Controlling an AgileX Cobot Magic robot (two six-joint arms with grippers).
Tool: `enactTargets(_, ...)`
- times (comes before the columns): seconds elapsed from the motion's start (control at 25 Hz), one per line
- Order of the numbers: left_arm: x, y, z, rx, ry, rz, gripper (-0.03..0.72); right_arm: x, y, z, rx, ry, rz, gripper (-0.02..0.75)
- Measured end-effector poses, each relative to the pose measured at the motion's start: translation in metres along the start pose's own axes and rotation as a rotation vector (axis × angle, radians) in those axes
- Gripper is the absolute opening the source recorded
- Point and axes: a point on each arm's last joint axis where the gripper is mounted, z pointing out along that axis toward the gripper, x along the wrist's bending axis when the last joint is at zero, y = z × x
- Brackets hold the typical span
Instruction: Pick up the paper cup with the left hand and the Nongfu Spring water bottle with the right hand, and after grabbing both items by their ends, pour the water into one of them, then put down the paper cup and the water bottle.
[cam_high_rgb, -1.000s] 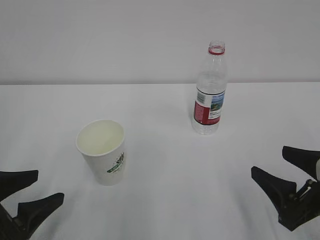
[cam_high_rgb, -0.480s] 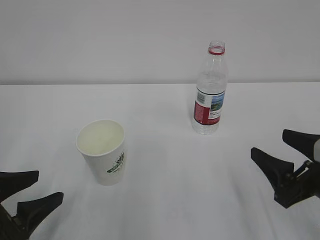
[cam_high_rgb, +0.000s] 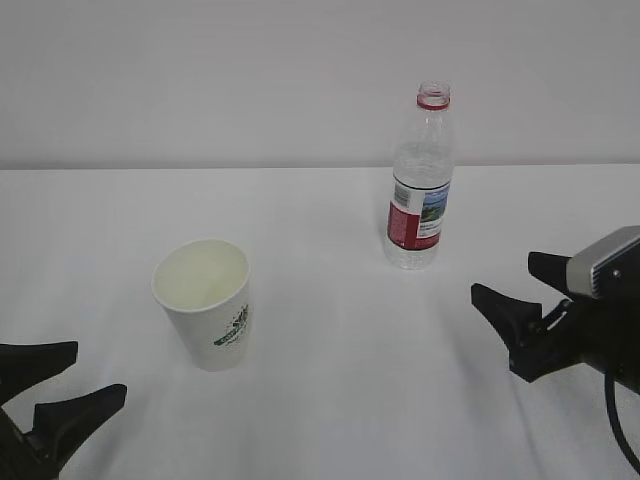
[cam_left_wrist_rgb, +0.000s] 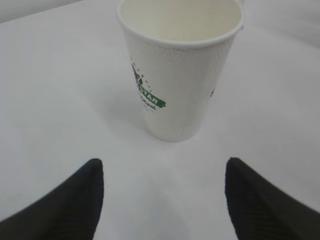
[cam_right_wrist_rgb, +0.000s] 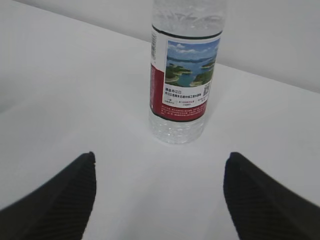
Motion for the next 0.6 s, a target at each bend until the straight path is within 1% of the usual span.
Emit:
enactTargets(0.32,0.0,0.0,0.0,0.0,0.001,0.0,0.549,-0.01,0.0,0.028,-0.016,-0.002,-0.007,0.596)
enactTargets(0.6,0.0,0.0,0.0,0.0,0.002,0.0,0.549,-0.013,-0.007,0.044,-0.005,0.012,-0.007,0.596)
